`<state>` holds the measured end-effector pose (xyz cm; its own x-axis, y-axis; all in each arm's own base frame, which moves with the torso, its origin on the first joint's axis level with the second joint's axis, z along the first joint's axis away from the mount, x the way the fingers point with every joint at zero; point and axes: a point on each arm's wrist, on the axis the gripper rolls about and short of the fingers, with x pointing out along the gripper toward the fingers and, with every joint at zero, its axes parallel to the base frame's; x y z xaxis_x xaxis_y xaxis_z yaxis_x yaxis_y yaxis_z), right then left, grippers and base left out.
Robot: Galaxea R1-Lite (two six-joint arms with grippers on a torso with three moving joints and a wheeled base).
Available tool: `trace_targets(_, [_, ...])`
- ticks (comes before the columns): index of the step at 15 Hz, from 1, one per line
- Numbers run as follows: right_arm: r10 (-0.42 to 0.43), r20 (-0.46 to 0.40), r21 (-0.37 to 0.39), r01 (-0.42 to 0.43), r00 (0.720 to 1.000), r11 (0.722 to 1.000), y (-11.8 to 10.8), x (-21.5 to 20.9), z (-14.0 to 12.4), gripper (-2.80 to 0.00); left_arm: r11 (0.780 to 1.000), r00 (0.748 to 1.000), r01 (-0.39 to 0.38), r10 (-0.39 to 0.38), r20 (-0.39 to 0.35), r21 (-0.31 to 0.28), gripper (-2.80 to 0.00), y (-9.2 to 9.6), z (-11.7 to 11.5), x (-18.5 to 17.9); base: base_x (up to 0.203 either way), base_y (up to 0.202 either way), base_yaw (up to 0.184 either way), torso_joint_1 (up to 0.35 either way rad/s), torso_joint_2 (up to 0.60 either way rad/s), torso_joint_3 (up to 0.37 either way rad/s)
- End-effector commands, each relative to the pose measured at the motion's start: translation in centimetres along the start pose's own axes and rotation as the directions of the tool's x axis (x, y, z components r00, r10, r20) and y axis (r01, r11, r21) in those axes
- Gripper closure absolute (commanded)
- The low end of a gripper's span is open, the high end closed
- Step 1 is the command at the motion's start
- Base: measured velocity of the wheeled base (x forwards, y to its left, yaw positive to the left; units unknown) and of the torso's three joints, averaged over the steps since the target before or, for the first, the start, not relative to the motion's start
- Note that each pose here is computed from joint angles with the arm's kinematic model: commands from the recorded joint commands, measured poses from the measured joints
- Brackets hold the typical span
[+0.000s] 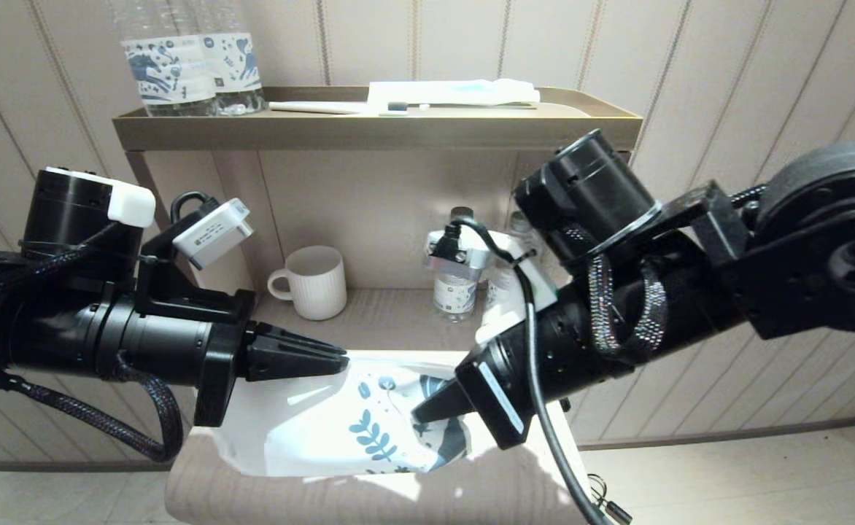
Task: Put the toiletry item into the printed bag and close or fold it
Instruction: Close the strorage bag and place it on the desk
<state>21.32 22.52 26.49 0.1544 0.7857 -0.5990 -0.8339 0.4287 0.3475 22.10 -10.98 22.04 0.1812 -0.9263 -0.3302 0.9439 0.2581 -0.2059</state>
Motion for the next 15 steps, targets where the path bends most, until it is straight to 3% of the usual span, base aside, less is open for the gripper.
trace_targets(1, [-0.024, 0.045, 0.007, 0.023, 0.999, 1.000, 0.3, -3.1, -0.9, 0.00, 1.000, 1.000, 0.007, -0.007, 0.000, 0.000, 0.00, 0.0, 0.0, 0.0, 0.000, 0.000, 0.000, 0.000, 0.00, 0.000])
trace_targets(8, [-0.109, 0.103, 0.066, 0.103, 0.989, 0.992, 0.5, -8.9, -5.3, 0.00, 1.000, 1.000, 0.006, -0.006, -0.005, -0.005, 0.00, 0.1, -0.2, 0.1, 0.000, 0.000, 0.000, 0.000, 0.00, 0.000])
trace_targets(15, [-0.118, 0.083, 0.095, 0.110, 0.990, 0.989, 0.0, -8.9, -6.4, 0.00, 1.000, 1.000, 0.007, -0.007, -0.014, -0.016, 0.00, 0.5, -0.4, 0.5, 0.000, 0.000, 0.000, 0.000, 0.00, 0.000])
